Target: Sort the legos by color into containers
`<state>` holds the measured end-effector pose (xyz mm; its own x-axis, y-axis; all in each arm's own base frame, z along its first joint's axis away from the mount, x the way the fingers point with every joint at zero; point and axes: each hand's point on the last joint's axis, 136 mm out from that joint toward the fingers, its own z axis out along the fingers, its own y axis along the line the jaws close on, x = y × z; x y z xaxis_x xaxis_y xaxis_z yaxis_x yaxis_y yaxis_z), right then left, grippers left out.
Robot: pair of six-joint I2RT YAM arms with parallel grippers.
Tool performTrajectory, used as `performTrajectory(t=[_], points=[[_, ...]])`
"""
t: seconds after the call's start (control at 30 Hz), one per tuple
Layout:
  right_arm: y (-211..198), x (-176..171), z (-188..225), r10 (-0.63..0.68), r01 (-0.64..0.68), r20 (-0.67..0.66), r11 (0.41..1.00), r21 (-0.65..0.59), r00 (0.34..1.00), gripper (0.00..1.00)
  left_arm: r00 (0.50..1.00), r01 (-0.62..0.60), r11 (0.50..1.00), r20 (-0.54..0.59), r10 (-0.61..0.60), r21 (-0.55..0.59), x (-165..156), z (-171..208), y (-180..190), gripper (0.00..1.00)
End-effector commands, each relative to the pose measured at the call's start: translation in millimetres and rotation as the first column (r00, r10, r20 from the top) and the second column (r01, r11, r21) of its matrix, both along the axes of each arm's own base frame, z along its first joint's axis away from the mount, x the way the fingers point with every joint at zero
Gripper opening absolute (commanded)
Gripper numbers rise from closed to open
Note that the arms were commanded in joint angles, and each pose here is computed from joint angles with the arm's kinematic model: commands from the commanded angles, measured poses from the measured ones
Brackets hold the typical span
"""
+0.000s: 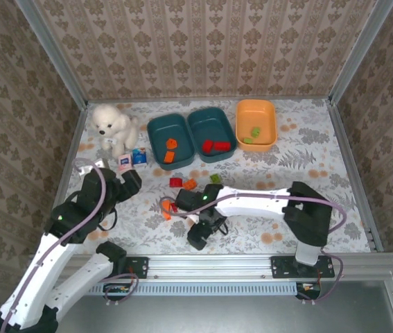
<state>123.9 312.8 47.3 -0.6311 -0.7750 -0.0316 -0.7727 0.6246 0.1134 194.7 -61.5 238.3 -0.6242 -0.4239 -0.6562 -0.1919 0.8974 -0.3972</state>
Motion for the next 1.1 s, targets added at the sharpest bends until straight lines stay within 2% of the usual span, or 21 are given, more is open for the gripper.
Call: performTrajectory(t=[0.0, 0.3, 0.4, 0.8, 1.07], points=[[14, 4, -8, -0.033, 0.034, 0.029, 0.999, -0.022, 0.999, 0.99, 0.997, -0.053, 0.997, -0.051, 0.055, 0.048, -16, -7, 20, 0.93], [28, 21, -22, -0.093, 0.103, 0.113, 0.991, -0.082, 0.989, 1.00, 0.998, -0.028, 0.997, -0.052, 0.032, 0.078, -33, 4, 30, 0.93], [26, 20, -28, -0.095, 0.108, 0.113, 0.988, -0.109, 0.989, 0.97, 0.999, -0.031, 0.997, -0.042, 0.035, 0.073, -34, 5, 31, 0.93], [17, 16, -40, -0.083, 0.109, 0.144, 0.977, -0.185, 0.986, 0.82, 0.999, -0.013, 0.999, -0.035, 0.015, 0.044, -25, 3, 20, 0.93], [14, 24, -29, -0.096, 0.130, 0.195, 0.977, -0.171, 0.976, 0.62, 0.999, 0.019, 0.999, -0.040, -0.017, 0.038, -20, 3, 12, 0.92]])
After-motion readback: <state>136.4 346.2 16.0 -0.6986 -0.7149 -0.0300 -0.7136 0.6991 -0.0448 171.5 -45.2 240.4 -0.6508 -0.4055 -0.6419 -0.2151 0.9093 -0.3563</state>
